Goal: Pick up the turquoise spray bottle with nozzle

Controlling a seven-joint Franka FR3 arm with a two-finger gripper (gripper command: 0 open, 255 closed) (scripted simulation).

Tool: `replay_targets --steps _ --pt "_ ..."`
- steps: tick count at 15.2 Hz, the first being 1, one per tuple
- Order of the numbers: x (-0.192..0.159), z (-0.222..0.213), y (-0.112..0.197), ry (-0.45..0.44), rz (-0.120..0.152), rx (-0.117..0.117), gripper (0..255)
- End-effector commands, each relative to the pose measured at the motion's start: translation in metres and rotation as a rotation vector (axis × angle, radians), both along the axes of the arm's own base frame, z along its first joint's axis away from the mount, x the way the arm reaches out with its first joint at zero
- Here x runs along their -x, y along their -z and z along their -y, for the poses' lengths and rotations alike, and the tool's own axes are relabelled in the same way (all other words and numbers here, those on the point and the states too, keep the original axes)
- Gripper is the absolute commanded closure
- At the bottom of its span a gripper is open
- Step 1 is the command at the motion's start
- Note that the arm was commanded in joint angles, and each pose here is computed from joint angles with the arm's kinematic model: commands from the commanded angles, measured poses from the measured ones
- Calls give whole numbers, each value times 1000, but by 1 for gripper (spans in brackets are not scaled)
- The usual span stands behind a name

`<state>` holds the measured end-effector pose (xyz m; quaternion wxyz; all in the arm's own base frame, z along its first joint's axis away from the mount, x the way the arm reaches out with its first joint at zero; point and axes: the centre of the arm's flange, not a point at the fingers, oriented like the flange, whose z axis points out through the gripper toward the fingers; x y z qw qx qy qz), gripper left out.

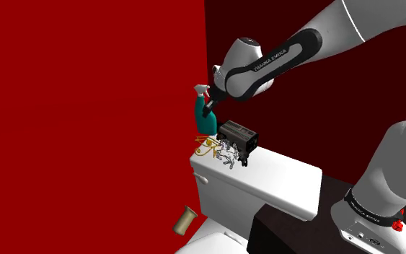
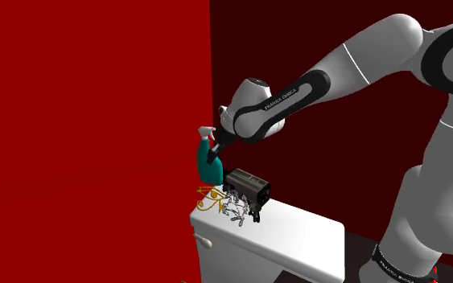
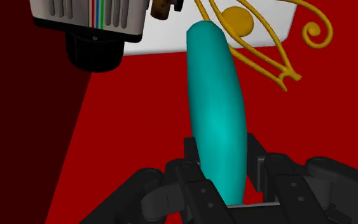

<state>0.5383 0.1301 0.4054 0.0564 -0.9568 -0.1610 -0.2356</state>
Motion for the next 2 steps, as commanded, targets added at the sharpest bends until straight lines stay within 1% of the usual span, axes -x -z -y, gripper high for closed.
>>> replay_targets --steps 1,2 --pt "-1 1 -6 0 0 0 255" --pt "-1 1 -6 0 0 0 255"
